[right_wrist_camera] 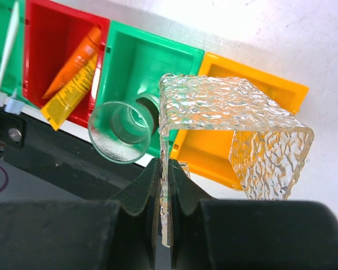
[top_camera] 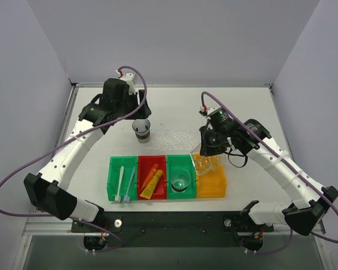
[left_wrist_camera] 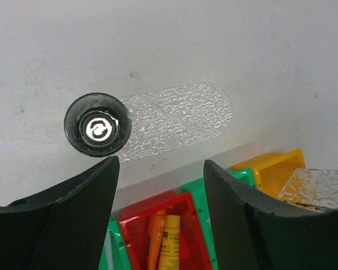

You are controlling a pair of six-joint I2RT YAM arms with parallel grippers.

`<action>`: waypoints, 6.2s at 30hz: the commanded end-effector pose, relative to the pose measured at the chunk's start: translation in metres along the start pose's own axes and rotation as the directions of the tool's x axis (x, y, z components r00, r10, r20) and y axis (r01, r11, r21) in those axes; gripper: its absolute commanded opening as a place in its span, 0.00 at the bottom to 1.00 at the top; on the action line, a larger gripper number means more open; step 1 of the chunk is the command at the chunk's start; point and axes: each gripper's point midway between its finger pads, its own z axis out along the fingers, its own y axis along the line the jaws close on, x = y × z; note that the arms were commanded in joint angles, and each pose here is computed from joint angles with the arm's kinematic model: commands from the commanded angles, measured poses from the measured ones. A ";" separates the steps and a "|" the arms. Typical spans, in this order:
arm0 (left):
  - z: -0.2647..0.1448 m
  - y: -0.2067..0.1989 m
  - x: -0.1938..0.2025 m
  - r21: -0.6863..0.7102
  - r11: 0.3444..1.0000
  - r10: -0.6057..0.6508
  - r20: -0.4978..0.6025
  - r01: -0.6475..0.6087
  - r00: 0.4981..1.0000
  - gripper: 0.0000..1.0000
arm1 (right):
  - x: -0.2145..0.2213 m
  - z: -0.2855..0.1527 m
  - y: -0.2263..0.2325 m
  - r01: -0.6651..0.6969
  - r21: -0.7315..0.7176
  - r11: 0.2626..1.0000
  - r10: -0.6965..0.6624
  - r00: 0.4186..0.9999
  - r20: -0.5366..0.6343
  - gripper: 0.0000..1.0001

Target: Prepare toiletry sets of a toothbrush and toothpaste on the tray

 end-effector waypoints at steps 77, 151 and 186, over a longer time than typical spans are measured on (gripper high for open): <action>0.020 -0.195 0.034 0.552 0.801 -0.152 -0.184 0.230 0.971 0.06 | -0.106 -0.048 -0.004 -0.170 -0.315 0.934 0.310 0.826 0.471 0.00; 0.150 -0.008 0.083 -0.188 0.982 -0.088 -0.311 0.030 0.946 0.00 | -0.147 -0.025 -0.056 -0.126 0.049 0.991 0.087 0.870 0.485 0.53; 0.154 0.009 0.091 -0.268 0.961 -0.030 -0.344 -0.068 0.938 0.40 | -0.145 -0.019 -0.055 -0.113 0.044 0.993 0.080 0.882 0.465 0.57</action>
